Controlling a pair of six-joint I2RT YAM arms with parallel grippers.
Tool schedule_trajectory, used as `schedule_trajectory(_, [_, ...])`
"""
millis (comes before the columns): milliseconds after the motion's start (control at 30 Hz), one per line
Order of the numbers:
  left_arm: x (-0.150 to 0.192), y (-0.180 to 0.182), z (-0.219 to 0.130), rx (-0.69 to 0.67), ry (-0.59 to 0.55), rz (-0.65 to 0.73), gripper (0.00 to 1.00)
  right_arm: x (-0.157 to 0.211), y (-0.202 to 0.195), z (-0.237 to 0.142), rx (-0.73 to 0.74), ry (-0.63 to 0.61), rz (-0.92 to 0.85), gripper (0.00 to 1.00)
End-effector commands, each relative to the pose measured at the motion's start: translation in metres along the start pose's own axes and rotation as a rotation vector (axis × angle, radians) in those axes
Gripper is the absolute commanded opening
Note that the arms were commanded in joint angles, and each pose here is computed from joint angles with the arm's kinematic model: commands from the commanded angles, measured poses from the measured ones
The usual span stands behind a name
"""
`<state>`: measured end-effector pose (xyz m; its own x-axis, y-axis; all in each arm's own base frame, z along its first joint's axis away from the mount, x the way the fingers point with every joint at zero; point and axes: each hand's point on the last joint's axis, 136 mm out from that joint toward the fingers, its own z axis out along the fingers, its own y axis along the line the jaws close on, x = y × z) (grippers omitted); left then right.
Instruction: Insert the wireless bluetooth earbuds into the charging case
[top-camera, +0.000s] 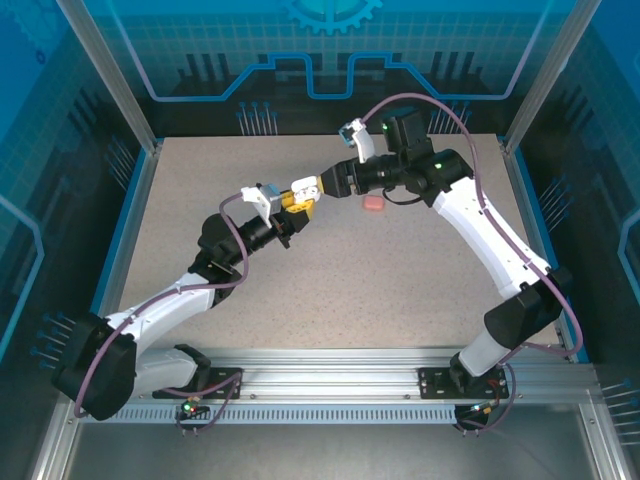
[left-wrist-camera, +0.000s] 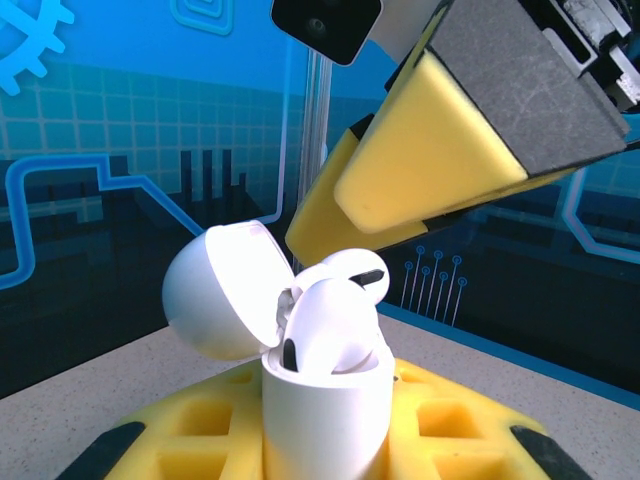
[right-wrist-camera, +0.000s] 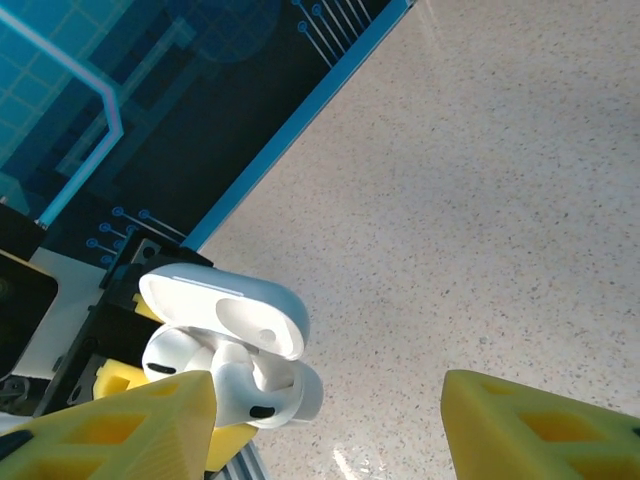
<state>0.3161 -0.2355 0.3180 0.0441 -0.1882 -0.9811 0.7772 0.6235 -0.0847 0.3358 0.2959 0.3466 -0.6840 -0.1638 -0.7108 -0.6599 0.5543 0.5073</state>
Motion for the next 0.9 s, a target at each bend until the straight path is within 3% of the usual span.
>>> schedule_trajectory(0, [-0.017,-0.005,0.002,0.019,-0.05,0.045,0.0,-0.028,0.008,-0.02,0.022,-0.077,-0.029,0.62])
schedule_trajectory(467, [-0.012,-0.004,0.007,0.031,-0.042,0.04,0.0,-0.074,-0.029,0.035,0.064,0.029,0.056,0.62])
schedule_trajectory(867, [-0.01,-0.006,0.014,0.058,-0.024,0.037,0.0,-0.055,-0.04,0.073,0.04,0.105,0.068,0.59])
